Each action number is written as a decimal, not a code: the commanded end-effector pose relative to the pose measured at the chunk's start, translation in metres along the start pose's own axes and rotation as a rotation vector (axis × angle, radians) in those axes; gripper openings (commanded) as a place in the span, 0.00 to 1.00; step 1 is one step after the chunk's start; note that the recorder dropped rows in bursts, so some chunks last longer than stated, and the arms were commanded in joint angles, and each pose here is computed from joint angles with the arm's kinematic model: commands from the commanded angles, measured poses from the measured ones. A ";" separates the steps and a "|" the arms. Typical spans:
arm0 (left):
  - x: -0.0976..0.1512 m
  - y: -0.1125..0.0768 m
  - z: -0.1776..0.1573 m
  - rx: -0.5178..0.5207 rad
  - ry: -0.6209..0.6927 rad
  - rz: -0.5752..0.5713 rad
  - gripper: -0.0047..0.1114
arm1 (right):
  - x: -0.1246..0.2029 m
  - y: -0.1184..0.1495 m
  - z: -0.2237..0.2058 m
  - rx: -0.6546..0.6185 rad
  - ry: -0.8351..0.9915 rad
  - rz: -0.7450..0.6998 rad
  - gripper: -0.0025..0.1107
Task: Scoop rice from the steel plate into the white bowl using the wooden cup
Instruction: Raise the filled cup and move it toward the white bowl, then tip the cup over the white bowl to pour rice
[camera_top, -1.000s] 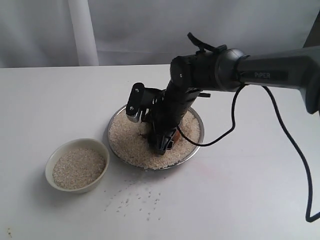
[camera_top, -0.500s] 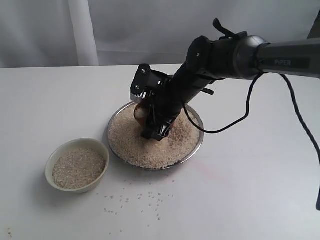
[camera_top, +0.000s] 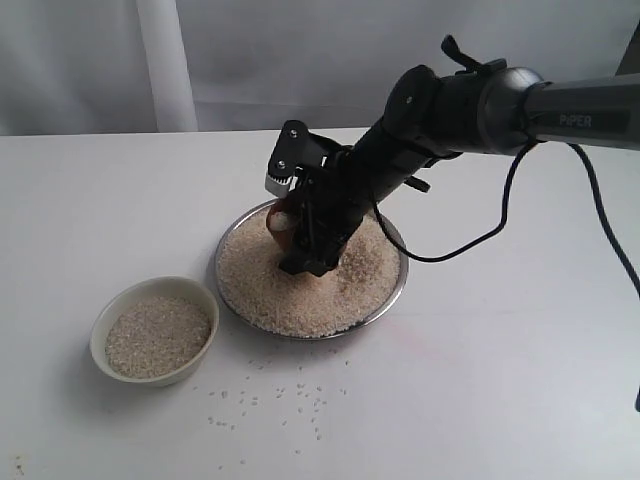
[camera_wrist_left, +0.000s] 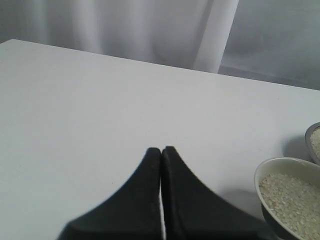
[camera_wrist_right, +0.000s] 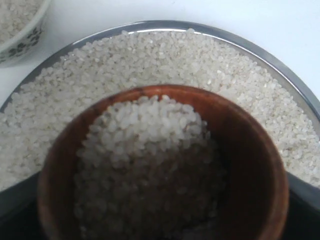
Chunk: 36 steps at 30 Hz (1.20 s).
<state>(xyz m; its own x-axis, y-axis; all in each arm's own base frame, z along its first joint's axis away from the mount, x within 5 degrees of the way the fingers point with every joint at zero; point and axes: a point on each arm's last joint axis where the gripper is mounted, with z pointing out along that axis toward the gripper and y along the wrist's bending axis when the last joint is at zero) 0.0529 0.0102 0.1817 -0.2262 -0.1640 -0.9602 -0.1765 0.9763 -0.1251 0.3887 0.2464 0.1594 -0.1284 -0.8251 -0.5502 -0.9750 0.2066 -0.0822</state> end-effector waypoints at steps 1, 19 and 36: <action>-0.002 -0.001 0.000 0.011 -0.007 -0.006 0.04 | -0.003 0.001 -0.011 0.003 0.015 -0.049 0.02; -0.002 -0.001 0.000 0.011 -0.007 -0.006 0.04 | -0.091 0.057 -0.054 0.157 0.128 -0.399 0.02; -0.002 -0.001 0.000 0.011 -0.007 -0.006 0.04 | -0.142 0.127 0.003 0.403 0.314 -0.833 0.02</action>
<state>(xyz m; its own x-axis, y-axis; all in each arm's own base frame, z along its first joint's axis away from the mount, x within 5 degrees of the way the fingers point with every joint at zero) 0.0529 0.0102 0.1817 -0.2262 -0.1640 -0.9602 -0.1765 0.9763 -0.1251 0.2828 0.3847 0.2209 0.4635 -0.8860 0.0154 -0.7062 -0.3798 -0.5975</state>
